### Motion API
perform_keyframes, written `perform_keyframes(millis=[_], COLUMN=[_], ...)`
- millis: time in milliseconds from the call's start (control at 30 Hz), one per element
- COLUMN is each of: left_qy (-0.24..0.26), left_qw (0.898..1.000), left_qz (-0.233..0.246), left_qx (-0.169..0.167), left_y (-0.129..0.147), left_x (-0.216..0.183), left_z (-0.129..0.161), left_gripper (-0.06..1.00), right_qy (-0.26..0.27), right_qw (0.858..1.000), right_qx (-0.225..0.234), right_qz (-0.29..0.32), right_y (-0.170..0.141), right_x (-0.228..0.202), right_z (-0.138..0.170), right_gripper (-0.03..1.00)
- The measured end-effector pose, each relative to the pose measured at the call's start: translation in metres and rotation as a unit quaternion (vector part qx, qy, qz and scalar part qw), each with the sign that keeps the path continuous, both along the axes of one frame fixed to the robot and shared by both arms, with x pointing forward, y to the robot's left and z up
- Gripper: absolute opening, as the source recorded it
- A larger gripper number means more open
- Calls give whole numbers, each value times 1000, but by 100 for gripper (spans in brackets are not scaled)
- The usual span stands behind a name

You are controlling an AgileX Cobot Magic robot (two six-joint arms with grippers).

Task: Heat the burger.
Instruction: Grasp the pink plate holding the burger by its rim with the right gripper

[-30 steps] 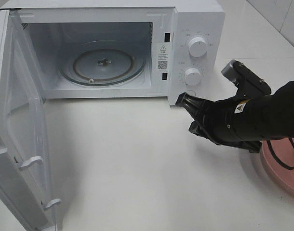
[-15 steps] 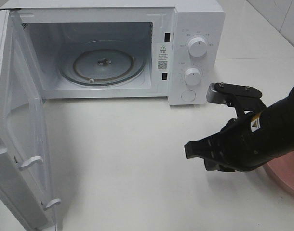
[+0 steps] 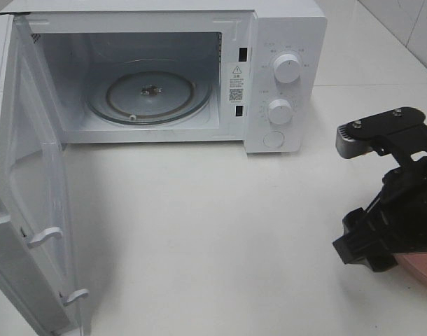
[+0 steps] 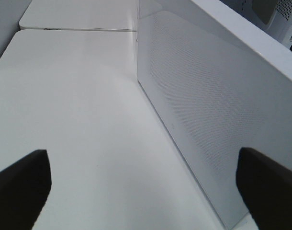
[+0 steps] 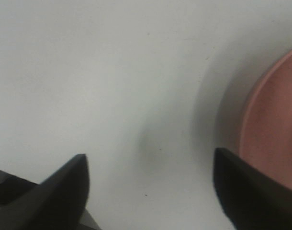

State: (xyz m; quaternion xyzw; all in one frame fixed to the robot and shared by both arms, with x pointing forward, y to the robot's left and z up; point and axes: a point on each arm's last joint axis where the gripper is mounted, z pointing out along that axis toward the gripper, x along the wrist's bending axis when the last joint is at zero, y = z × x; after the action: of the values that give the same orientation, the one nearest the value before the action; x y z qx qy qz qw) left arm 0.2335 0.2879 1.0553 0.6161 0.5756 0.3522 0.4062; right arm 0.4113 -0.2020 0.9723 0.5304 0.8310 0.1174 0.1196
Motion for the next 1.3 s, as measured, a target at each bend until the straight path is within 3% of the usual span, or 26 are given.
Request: perform_keyframes(millis=[33, 100, 200, 800, 1000, 1300], left_qy=[0, 0, 0, 0, 0, 0], left_qw=[1000, 1000, 1000, 1000, 1000, 1000], left_qz=[0, 0, 0, 0, 0, 0], left_qx=[0, 0, 0, 0, 0, 0], left_y=[0, 0, 0, 0, 0, 0], left_x=[0, 0, 0, 0, 0, 0], left_z=[0, 0, 0, 0, 0, 0], left_gripper=[97, 97, 97, 97, 97, 97], right_qy=[0, -5, 1, 0, 32, 36], right_qw=[1000, 1000, 999, 990, 988, 988], right_qx=[0, -26, -36, -44, -49, -44], right_qz=[0, -2, -24, -136, -144, -140], right_y=[0, -8, -17, -64, -63, -55], right_x=[0, -3, -1, 19, 31, 59], right_z=[0, 5, 6, 2, -15, -25], right_gripper=[67, 92, 97, 95, 94, 91])
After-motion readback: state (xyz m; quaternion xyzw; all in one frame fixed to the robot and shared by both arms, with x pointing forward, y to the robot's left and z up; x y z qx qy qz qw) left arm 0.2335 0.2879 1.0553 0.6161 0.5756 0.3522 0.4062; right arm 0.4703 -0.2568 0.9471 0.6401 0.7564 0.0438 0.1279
